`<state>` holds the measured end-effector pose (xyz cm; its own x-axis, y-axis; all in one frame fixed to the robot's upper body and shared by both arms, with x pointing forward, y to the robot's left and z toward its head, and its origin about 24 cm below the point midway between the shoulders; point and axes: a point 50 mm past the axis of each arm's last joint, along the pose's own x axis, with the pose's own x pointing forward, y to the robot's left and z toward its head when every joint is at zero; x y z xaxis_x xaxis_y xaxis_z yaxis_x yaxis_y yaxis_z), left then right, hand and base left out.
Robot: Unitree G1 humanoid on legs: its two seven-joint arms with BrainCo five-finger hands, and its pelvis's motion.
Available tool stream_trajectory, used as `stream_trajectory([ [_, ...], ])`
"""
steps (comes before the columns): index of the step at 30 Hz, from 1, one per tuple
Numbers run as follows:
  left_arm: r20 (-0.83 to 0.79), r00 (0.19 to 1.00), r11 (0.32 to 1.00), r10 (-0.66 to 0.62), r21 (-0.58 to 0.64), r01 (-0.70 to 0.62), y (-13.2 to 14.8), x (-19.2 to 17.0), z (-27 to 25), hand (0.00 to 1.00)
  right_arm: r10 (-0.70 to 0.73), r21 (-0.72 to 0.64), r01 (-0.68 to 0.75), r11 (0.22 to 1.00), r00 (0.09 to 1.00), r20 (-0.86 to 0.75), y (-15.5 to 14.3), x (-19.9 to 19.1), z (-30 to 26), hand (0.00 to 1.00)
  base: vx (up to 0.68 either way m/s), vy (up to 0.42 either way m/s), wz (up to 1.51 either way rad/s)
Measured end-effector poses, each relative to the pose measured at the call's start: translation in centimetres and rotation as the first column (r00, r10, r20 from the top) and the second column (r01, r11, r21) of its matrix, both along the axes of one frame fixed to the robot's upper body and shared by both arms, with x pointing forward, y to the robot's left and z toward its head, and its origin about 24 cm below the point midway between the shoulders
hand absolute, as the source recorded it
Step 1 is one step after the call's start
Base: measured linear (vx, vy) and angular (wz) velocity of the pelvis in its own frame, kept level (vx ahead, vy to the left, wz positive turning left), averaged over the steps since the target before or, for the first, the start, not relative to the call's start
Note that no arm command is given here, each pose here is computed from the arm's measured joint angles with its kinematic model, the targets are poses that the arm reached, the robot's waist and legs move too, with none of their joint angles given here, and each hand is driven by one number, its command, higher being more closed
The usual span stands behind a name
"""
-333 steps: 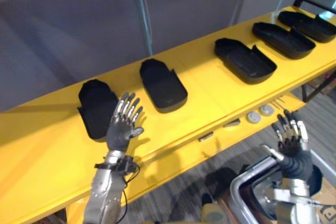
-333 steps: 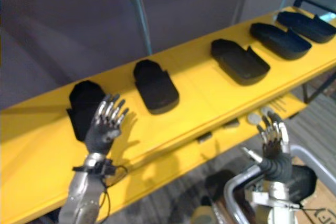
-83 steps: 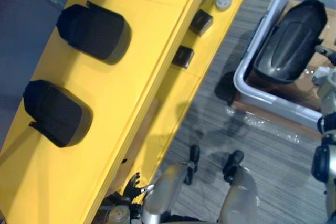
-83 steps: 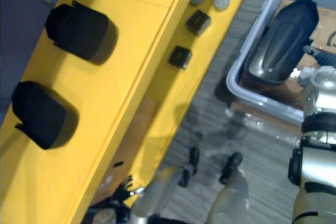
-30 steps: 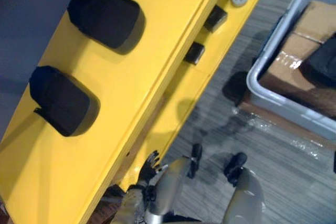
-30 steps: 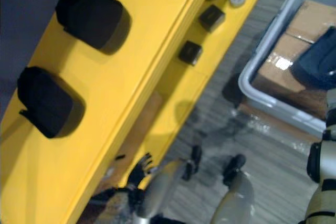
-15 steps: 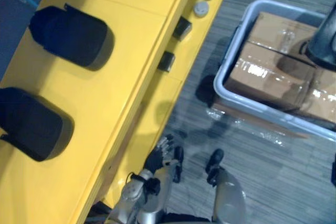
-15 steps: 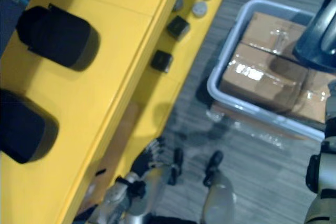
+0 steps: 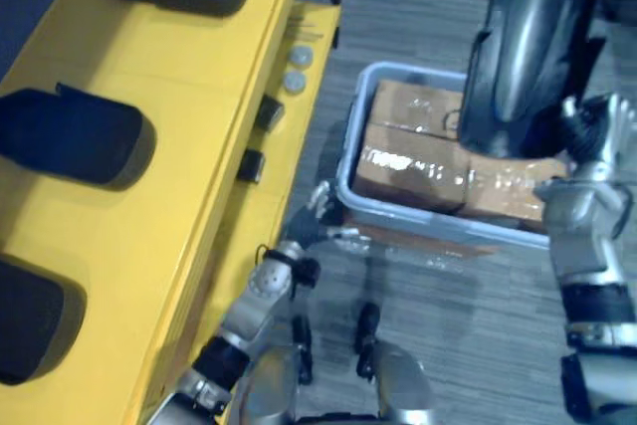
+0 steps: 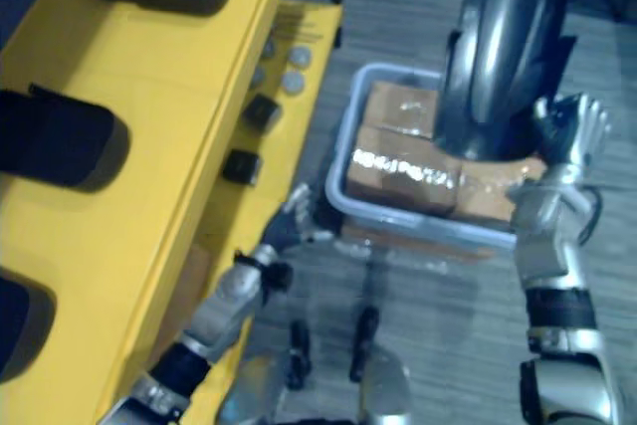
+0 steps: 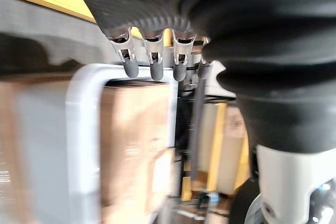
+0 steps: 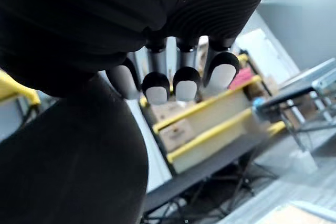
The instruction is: Walk over and take plastic housings, then place them on the shelf
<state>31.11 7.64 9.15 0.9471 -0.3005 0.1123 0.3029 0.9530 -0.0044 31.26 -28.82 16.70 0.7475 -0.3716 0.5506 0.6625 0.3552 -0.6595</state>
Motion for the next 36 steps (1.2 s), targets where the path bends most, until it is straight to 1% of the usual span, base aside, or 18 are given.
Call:
stream_trajectory([
  [5,-0.007,0.997,0.997,0.080,0.013,-0.080,0.9,1.3,0.3,0.00,0.108,-0.098,-0.107,0.989,0.994,0.007,2.3,-0.4,-1.1,1.00,0.01,0.013,-0.17],
  [7,-0.030,0.995,0.996,0.091,0.021,-0.090,1.1,1.5,-0.3,0.00,0.157,-0.136,-0.152,0.979,0.987,0.025,3.4,-0.5,-1.4,1.00,0.00,0.000,0.00],
  [10,-0.058,0.994,0.996,0.087,-0.002,-0.088,1.2,1.5,-0.6,0.00,0.206,-0.174,-0.194,0.965,0.977,0.054,4.6,-0.6,-1.4,1.00,0.00,0.000,0.00],
  [13,-0.085,0.995,0.998,0.051,-0.041,-0.055,1.2,1.5,-0.8,0.00,0.241,-0.239,-0.218,0.946,0.968,0.073,5.7,-0.6,-1.6,1.00,0.00,0.000,0.00],
  [15,-0.103,0.995,0.998,0.020,-0.065,-0.027,1.1,1.3,-1.1,0.00,0.258,-0.256,-0.232,0.938,0.963,0.073,6.4,-0.6,-1.9,1.00,-0.02,0.016,0.05],
  [18,-0.149,0.988,0.996,-0.031,-0.092,0.017,0.9,0.8,-2.1,0.00,0.279,-0.263,-0.256,0.930,0.959,0.053,7.2,-0.7,-2.7,1.00,0.00,0.010,0.05],
  [22,-0.218,0.972,0.990,-0.084,-0.130,0.056,0.9,-0.1,-3.6,0.00,0.298,-0.276,-0.283,0.918,0.955,0.010,7.6,-1.4,-4.3,1.00,0.03,0.018,0.04],
  [23,-0.236,0.966,0.986,-0.105,-0.150,0.071,0.7,-0.3,-3.9,0.00,0.298,-0.287,-0.285,0.915,0.954,0.004,7.8,-1.6,-4.6,1.00,0.02,0.027,0.09],
  [26,-0.264,0.952,0.981,-0.157,-0.156,0.119,0.1,-1.0,-4.7,0.00,0.327,-0.302,-0.321,0.898,0.944,-0.033,8.6,-1.7,-5.5,1.00,0.00,0.022,0.09],
  [29,-0.294,0.940,0.975,-0.174,-0.185,0.123,-0.1,-1.6,-5.4,0.00,0.362,-0.297,-0.372,0.879,0.928,-0.089,9.7,-1.6,-6.8,1.00,-0.01,0.013,0.05],
  [31,-0.297,0.935,0.973,-0.195,-0.180,0.146,-0.6,-1.8,-5.6,0.00,0.368,-0.286,-0.386,0.877,0.923,-0.114,10.0,-1.6,-7.5,1.00,-0.04,0.008,0.04],
  [36,-0.311,0.931,0.972,-0.192,-0.188,0.138,-0.6,-2.2,-6.1,0.00,0.395,-0.274,-0.425,0.863,0.905,-0.157,11.0,-1.7,-8.6,1.00,-0.04,0.011,0.08],
])
